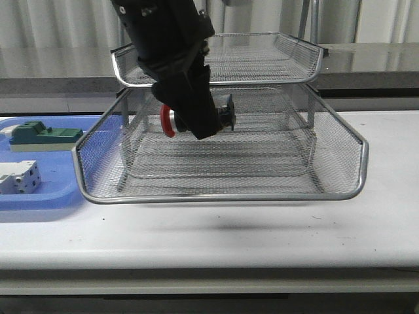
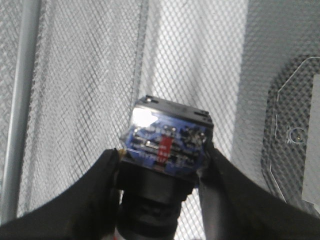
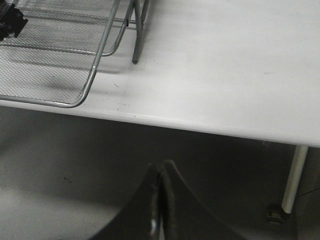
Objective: Place button on rack with both arms
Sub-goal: 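Carry the switch over the pulled-out mesh tray and lower it, then open the left gripper and lift away from the switch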
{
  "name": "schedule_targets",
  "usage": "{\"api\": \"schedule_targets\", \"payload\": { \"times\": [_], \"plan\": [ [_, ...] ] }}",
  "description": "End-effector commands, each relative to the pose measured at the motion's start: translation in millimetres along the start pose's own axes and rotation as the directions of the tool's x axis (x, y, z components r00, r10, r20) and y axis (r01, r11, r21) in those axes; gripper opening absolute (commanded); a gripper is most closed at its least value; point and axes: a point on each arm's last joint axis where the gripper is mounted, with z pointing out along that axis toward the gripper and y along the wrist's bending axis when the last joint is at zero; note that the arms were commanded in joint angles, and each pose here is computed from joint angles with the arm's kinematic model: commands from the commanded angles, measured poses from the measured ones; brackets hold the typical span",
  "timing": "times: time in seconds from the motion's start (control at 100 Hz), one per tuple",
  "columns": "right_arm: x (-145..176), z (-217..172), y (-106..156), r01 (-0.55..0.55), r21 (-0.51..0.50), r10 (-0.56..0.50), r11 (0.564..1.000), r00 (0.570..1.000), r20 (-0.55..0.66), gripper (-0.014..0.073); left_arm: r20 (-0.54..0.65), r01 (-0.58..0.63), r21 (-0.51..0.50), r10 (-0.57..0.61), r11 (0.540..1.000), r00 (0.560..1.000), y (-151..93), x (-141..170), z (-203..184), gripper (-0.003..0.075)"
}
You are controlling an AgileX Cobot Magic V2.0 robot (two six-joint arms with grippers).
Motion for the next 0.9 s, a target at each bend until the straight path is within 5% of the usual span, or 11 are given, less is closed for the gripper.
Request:
{"api": "schedule_targets", "payload": {
  "times": [0.0,0.1,0.34,0.89],
  "plan": [
    [-11,-6,0,0.001,0.012,-0.002,1.000,0.997,0.075,-0.0070,0.094,0.016,-0.065,-0.010,0.998,0.995,3,-13,-22,0.0017],
    [-11,-6,0,0.001,0.011,-0.002,1.000,0.997,0.074,-0.0070,0.089,0.017,-0.060,-0.012,0.998,0.996,3,-13,-19,0.0085],
    [-11,-6,0,0.001,0.011,-0.002,1.000,0.997,0.074,-0.0070,0.089,0.017,-0.060,-0.012,0.998,0.996,3,-13,-19,0.0412],
    [-11,-6,0,0.001,0.011,-0.002,1.000,0.997,0.074,-0.0070,0.100,0.020,-0.040,-0.016,0.999,0.995,-3,-13,-36,0.0424]
  ]
}}
